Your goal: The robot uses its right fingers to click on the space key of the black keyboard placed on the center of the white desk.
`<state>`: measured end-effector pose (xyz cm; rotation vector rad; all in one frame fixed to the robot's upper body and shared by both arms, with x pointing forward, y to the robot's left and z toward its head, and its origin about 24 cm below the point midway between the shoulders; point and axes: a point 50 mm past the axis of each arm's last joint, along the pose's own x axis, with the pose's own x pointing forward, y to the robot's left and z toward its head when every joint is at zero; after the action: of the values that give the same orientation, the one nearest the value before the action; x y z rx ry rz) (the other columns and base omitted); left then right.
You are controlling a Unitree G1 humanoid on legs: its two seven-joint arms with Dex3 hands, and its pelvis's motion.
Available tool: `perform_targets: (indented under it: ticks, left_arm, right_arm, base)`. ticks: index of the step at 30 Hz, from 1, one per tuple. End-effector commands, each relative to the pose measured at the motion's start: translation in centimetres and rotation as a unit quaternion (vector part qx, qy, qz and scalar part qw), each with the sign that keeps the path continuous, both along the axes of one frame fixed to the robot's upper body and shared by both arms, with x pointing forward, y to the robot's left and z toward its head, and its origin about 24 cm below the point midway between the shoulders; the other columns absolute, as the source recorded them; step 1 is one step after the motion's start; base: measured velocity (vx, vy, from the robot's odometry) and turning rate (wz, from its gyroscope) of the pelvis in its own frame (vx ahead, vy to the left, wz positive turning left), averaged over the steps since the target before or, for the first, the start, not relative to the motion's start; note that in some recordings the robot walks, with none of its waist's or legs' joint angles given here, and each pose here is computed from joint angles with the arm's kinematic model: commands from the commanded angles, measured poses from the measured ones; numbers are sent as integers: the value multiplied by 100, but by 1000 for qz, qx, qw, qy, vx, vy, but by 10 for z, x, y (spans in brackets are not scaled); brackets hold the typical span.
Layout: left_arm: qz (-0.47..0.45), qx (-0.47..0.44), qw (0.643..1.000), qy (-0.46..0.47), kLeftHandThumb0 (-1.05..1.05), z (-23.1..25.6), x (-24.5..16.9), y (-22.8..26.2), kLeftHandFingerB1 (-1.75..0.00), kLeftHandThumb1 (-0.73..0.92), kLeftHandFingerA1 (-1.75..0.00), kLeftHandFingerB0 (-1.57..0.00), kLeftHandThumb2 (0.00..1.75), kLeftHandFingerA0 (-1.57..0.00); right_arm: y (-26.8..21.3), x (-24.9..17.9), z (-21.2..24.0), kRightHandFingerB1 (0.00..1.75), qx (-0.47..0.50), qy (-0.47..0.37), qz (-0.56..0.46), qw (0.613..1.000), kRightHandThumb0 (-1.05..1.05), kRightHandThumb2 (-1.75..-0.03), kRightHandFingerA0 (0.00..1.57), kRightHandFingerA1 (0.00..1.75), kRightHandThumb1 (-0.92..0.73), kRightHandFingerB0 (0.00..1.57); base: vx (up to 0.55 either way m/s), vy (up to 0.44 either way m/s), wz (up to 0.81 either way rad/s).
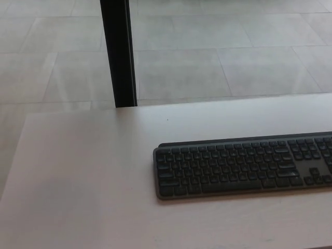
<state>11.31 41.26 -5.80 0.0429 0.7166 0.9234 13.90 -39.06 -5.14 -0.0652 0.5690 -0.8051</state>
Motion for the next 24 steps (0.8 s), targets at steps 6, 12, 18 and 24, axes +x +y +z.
perform_targets:
  ticks: [6, 12, 18, 24]
  left_arm:
    - [115, 2, 991, -70, -44, 12, -7, 17, -72, 41, -93, -78, 85, -82]
    - [127, -4, 988, -87, -43, 12, -6, 17, -60, 52, -88, -84, 55, -84]
    - [127, -3, 989, -82, -41, 11, -11, 17, -59, 51, -83, -86, 55, -81]
    - [128, -2, 988, -81, -41, 11, -11, 18, -59, 51, -88, -84, 55, -83]
  right_arm:
    - [-46, 1, 53, 56, -33, -169, -153, 973, -51, -55, 87, 63, -50, 64]
    - [-68, 28, 105, 48, -37, -270, -178, 945, -46, -57, 88, 60, -56, 56]
    - [-79, 56, 162, 44, -55, -333, -178, 924, -37, -58, 85, 66, -61, 54]
    - [-72, 86, 228, 54, -74, -401, -141, 902, -60, -56, 107, 77, -53, 74]
  base:
    - [0, 0, 0]
    - [0, 0, 0]
    - [0, 0, 0]
    - [0, 0, 0]
